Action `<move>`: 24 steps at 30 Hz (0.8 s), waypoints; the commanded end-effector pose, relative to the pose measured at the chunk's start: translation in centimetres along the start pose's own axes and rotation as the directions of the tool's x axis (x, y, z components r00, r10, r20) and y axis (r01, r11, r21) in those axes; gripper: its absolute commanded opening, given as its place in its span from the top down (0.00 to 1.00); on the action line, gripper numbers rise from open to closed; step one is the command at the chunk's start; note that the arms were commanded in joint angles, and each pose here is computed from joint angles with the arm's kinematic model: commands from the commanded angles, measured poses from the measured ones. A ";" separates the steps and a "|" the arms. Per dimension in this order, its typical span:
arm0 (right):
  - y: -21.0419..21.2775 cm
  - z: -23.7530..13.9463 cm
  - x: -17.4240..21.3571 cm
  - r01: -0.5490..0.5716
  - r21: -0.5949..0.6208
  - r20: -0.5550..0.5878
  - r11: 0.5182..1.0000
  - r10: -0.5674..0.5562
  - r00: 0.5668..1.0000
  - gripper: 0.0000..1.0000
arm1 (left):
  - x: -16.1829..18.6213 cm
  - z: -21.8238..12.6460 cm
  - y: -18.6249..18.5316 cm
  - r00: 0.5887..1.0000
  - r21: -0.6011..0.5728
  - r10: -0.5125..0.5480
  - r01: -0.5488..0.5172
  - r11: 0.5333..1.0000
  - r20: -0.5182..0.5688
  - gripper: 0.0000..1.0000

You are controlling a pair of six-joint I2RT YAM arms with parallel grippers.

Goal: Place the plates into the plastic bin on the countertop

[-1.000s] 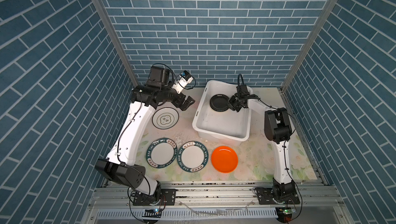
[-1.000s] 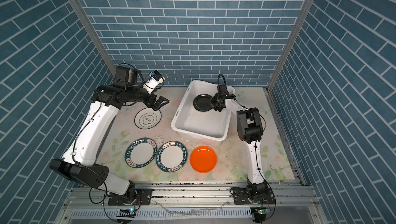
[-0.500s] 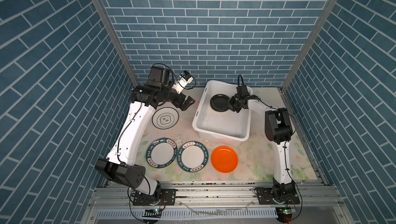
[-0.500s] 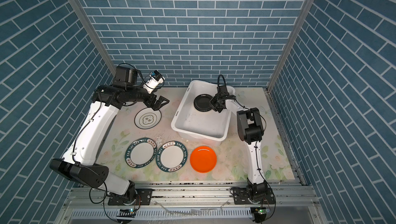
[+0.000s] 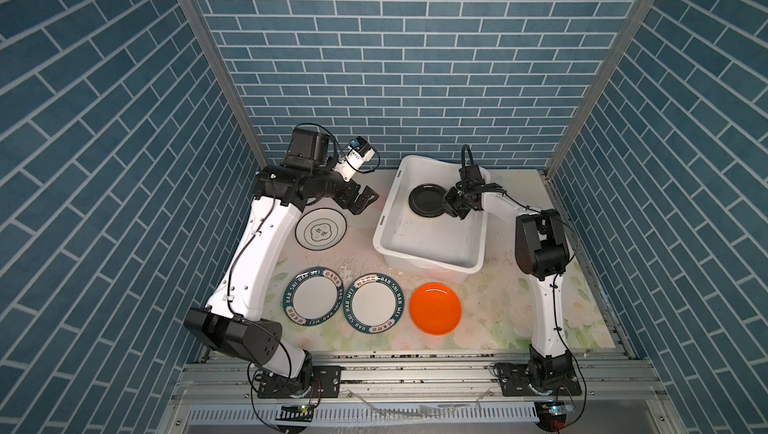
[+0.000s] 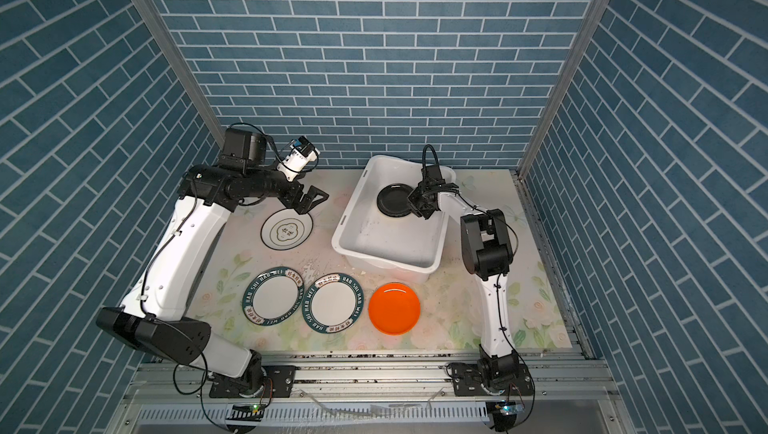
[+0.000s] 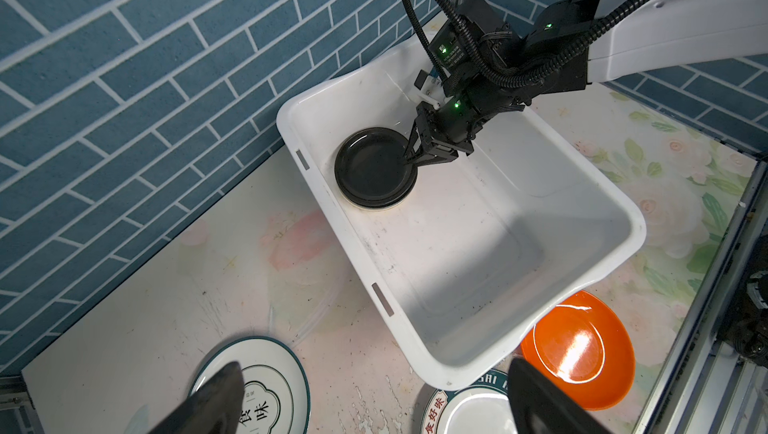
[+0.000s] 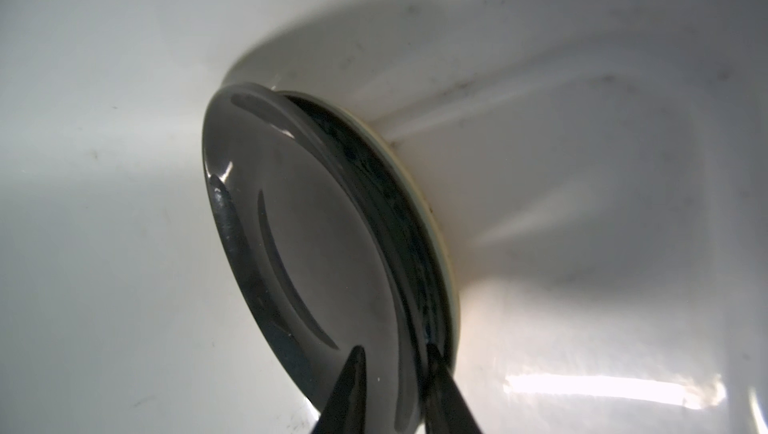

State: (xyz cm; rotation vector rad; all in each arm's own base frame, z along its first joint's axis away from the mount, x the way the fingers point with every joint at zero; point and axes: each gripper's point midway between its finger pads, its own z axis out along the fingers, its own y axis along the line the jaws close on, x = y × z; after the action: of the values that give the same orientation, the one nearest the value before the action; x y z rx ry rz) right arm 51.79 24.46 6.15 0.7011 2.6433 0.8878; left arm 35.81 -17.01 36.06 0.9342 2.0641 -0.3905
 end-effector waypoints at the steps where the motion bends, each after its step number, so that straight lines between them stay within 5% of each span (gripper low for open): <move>1: 1.0 -2.2 0.6 0.015 0.013 -0.013 1.000 -0.014 1.000 0.73 | -0.7 -0.6 -0.6 1.000 0.014 0.009 -0.009 1.000 0.029 0.00; 24: 0.9 -3.7 0.9 0.057 0.083 -0.048 0.995 -0.053 0.997 0.69 | -0.8 -0.2 -0.6 0.999 0.024 0.012 -0.013 1.000 0.036 0.00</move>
State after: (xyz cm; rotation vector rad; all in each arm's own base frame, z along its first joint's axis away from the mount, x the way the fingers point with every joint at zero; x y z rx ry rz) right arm 50.00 23.60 7.17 0.6925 2.7530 0.7907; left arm 35.80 -17.24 36.25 0.9389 2.0515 -0.4046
